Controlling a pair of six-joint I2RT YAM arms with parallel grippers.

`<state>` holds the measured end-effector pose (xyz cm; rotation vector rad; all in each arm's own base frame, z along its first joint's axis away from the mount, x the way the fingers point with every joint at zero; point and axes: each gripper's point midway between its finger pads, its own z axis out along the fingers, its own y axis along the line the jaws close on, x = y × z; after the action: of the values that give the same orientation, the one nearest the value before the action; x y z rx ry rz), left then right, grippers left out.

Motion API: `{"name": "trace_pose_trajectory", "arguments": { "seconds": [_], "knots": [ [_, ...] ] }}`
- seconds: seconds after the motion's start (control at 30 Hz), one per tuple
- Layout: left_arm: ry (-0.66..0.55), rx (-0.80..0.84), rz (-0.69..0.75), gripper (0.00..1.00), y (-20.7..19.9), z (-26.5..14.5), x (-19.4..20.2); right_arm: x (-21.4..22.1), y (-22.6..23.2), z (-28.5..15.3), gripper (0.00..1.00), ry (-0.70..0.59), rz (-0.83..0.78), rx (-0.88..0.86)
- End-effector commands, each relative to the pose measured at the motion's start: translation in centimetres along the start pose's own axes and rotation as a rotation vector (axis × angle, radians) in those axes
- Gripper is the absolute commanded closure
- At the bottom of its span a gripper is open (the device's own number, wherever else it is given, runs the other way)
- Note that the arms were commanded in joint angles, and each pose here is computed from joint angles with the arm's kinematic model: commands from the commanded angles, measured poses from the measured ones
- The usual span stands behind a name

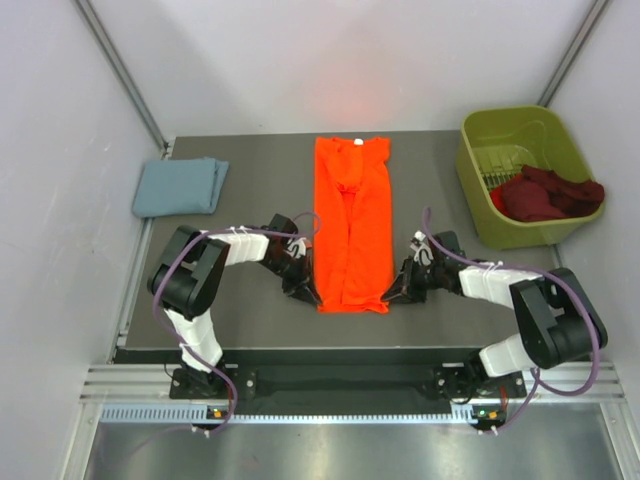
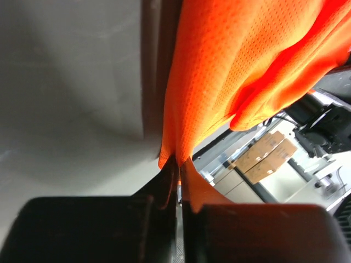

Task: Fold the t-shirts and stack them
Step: Fold the tshirt

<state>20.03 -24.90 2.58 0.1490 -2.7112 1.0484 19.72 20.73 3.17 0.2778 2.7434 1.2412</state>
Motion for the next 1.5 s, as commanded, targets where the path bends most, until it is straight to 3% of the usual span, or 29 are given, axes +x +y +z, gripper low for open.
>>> {"name": "trace_pose_trajectory", "arguments": {
  "seconds": [0.0, 0.6, 0.87, 0.97, 1.2, 1.47],
  "knots": [
    [-0.007, 0.049, 0.054, 1.0, -1.3, -0.7, 0.5, -0.2, 1.1, -0.4, 0.98, -0.028, -0.09, -0.034],
    [-0.139, 0.135, 0.398, 1.0, -8.0, -7.5, 0.8, -3.7, 7.8, -5.7, 1.0, -0.155, -0.357, -0.122],
    [-0.264, 0.161, 0.459, 1.0, -11.0, -10.7, -5.9, -9.7, 10.5, -6.5, 1.0, -0.26, -0.382, -0.153],
    [-0.254, 0.166, 0.47, 1.0, -11.4, -10.4, -7.9, -12.1, 10.8, -6.2, 1.0, -0.284, -0.382, -0.148],
    [-0.273, 0.202, 0.38, 1.0, -10.7, -9.9, -14.3, -16.9, 11.0, -5.0, 1.0, -0.311, -0.403, -0.13],
    [-0.363, 0.24, 0.395, 1.0, -12.5, -11.4, -20.6, -22.0, 11.8, -3.1, 1.0, -0.318, -0.396, -0.146]
  ]
}}
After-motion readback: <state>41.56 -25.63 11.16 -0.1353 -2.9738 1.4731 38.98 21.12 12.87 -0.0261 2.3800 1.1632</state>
